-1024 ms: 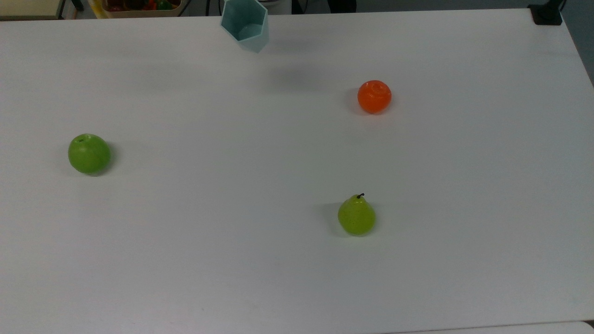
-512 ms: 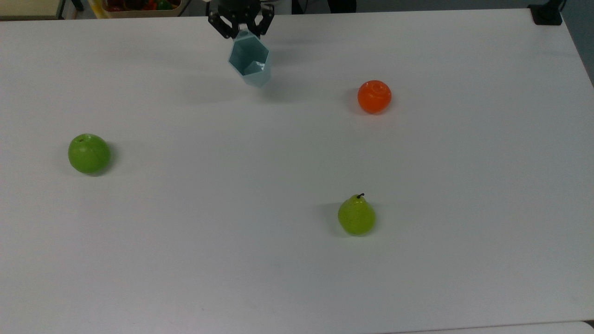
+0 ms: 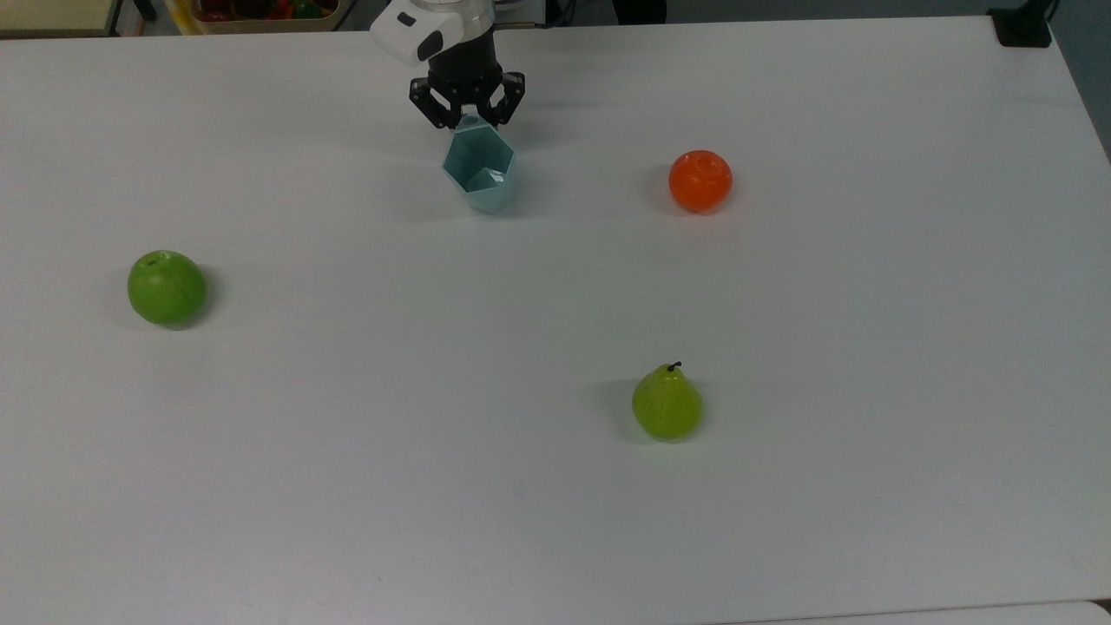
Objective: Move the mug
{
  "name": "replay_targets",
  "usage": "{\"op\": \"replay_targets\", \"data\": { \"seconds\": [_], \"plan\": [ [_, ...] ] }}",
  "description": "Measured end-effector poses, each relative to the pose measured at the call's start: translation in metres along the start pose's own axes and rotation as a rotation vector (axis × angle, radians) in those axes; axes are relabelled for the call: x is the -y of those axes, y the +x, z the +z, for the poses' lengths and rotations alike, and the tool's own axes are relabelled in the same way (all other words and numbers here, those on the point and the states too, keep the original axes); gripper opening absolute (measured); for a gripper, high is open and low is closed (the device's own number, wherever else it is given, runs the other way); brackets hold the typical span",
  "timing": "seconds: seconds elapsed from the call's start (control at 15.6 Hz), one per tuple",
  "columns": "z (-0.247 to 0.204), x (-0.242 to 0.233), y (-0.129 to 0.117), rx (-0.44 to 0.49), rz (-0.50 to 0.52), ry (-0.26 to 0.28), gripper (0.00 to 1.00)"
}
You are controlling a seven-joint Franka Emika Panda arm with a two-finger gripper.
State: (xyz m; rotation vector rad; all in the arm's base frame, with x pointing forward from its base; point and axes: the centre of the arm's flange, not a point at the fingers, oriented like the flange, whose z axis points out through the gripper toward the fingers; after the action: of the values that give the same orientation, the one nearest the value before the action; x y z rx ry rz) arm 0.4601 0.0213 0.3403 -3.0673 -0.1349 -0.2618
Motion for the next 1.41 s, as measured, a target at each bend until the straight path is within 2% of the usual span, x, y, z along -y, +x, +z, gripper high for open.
{"op": "replay_targets", "data": {
  "seconds": [0.32,0.51,0.58,0.7,0.9,1.02,1.15,1.41],
  "plan": [
    [0.005,-0.001,0.005,-0.039,0.004,-0.008,0.24],
    [0.012,0.000,0.003,-0.022,0.010,-0.009,0.29],
    [0.016,0.001,0.003,-0.014,0.011,-0.010,0.34],
    [0.021,0.006,0.002,-0.003,0.014,-0.010,0.54],
    [0.021,0.016,0.003,-0.005,0.030,-0.008,0.63],
    [0.017,0.028,0.007,0.014,0.037,-0.004,0.82],
    [0.002,0.044,0.015,0.093,0.023,-0.001,1.00],
    [-0.078,0.058,0.044,0.285,-0.007,-0.024,1.00]
  ]
}}
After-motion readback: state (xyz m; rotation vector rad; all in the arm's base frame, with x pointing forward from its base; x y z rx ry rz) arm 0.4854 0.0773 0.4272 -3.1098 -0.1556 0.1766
